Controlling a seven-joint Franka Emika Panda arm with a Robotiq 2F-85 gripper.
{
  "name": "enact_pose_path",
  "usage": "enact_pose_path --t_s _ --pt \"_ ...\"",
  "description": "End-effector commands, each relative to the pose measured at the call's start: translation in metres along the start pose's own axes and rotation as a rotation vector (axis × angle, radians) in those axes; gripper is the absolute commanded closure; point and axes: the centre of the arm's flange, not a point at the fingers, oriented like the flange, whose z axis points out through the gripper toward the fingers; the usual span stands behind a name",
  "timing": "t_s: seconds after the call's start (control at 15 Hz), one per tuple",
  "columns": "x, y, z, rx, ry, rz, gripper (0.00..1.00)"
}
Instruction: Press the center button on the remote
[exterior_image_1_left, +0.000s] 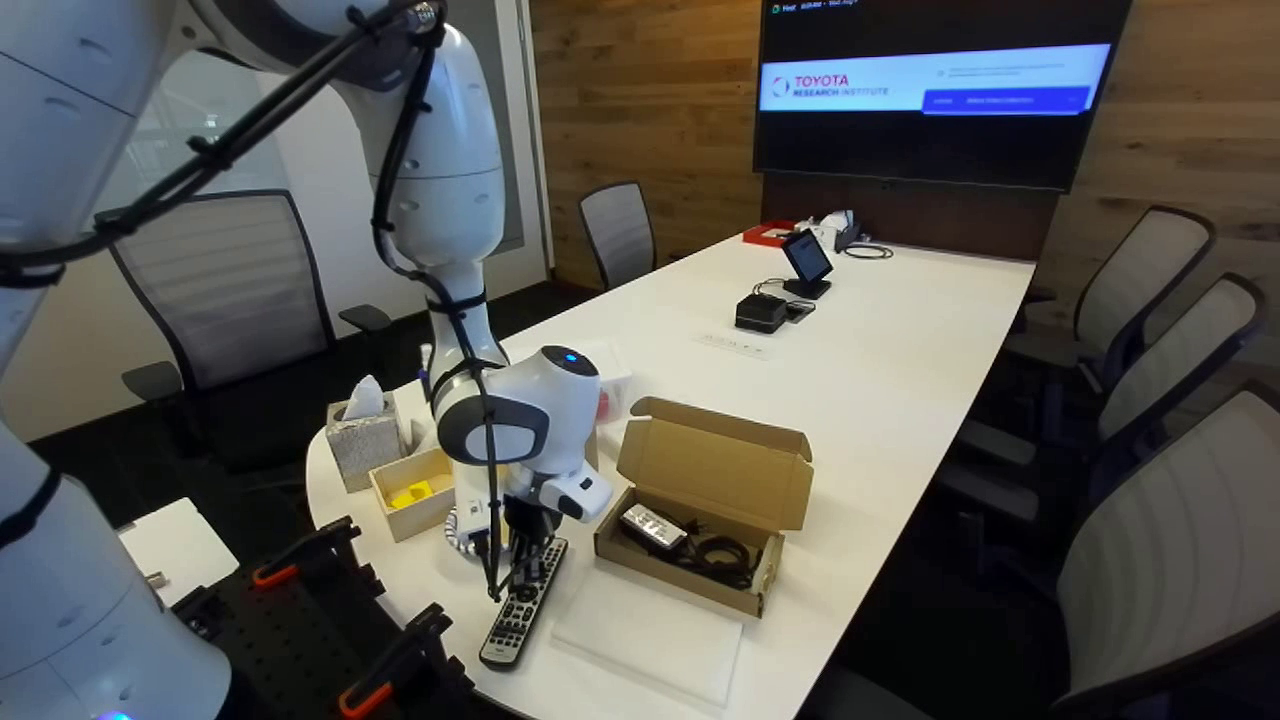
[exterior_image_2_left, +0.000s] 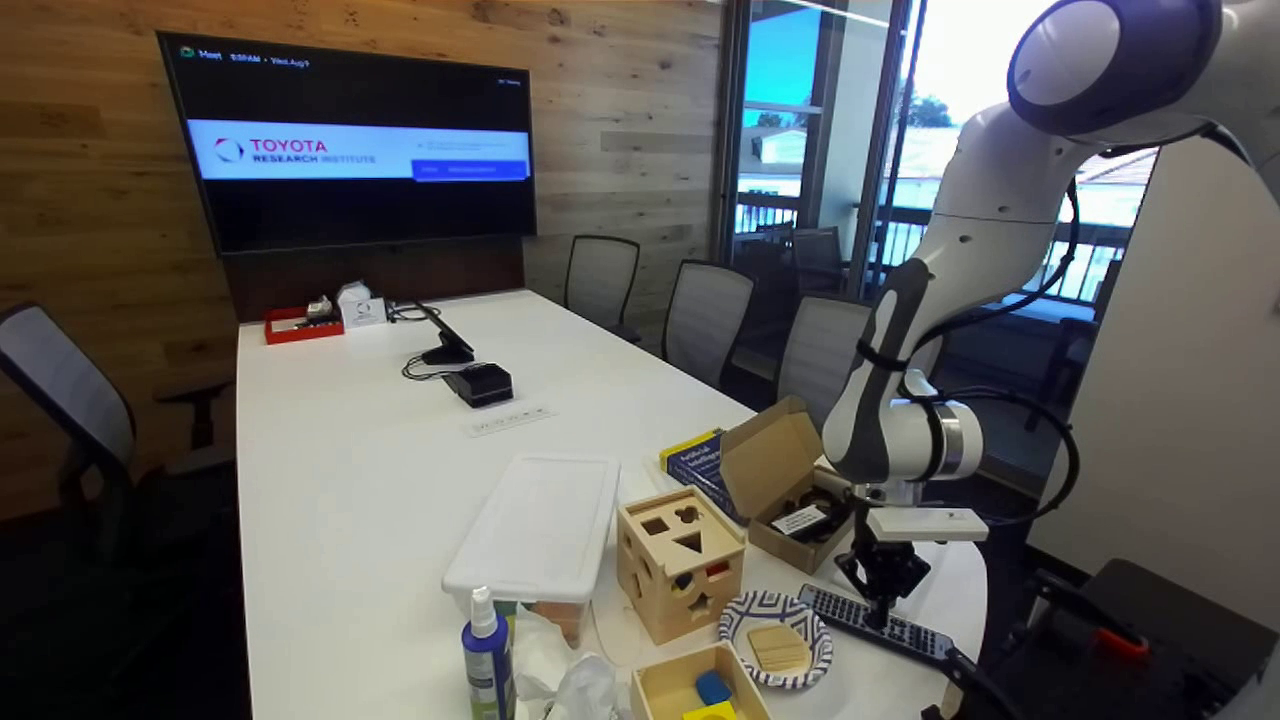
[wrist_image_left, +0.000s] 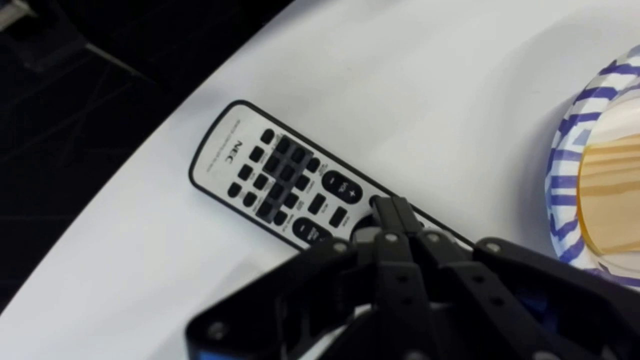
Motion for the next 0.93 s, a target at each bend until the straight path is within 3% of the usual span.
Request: enact_pose_path --t_s 0.0,0.87 --pt "0.003 -0.002 -0.003 -0.017 -0.007 0.028 1.00" --pt "0.019 -0.005 0.004 -0.030 -0.016 0.031 1.00"
